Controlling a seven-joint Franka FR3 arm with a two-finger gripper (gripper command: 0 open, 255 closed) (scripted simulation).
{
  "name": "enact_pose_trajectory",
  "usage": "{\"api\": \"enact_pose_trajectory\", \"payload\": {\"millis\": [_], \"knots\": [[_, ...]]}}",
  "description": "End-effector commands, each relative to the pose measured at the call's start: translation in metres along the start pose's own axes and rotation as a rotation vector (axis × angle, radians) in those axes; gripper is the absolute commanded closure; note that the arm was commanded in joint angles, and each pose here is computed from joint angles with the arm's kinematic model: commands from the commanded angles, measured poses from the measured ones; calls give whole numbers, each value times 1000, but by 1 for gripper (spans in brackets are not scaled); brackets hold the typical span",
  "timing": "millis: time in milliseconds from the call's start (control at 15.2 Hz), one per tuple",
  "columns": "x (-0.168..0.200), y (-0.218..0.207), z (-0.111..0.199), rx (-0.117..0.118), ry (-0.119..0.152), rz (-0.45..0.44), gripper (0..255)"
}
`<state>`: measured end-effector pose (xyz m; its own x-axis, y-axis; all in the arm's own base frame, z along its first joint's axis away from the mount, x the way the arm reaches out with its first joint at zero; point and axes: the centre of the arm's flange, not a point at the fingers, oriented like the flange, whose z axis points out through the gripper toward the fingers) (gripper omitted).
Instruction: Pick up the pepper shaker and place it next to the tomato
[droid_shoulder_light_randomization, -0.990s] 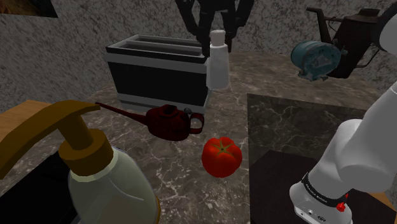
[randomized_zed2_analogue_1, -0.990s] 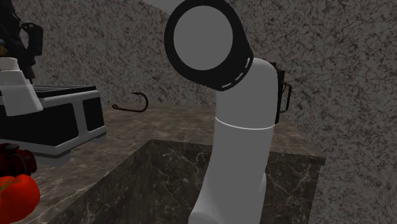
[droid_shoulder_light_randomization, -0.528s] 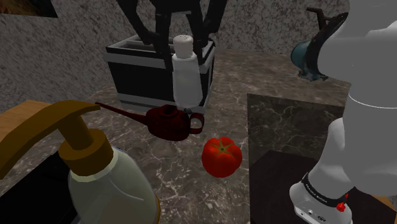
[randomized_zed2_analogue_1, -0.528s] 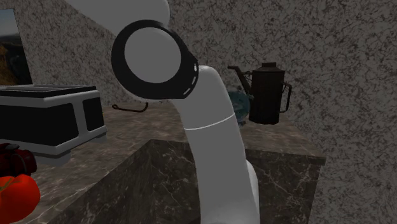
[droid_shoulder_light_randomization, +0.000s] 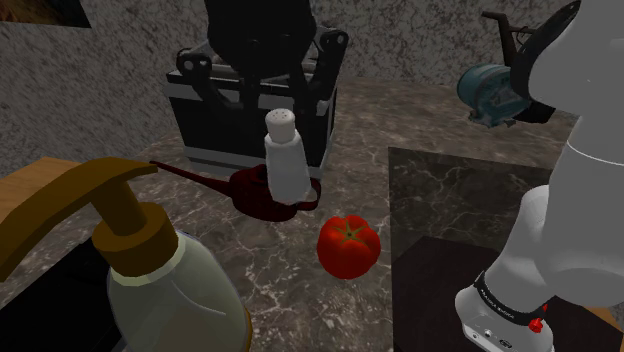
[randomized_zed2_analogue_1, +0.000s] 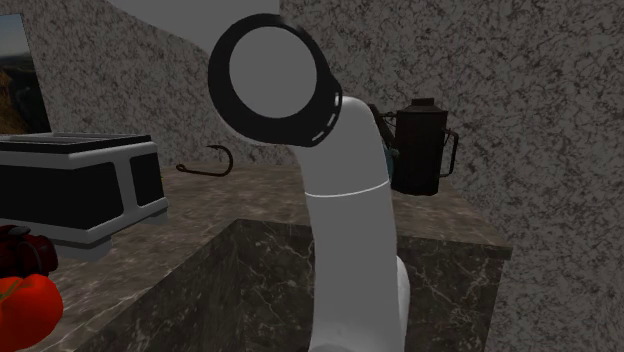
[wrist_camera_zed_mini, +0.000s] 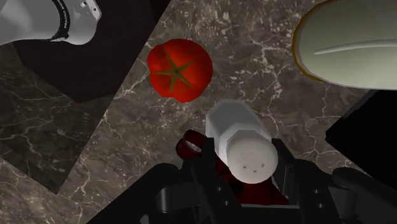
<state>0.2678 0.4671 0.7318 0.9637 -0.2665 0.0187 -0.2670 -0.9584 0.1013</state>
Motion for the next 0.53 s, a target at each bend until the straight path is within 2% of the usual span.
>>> {"api": "enact_pose_trajectory", "payload": {"millis": [0, 462], "knots": [[0, -1, 10, 1, -1, 1, 255], [-1, -5, 47, 1, -1, 1, 255]]}}
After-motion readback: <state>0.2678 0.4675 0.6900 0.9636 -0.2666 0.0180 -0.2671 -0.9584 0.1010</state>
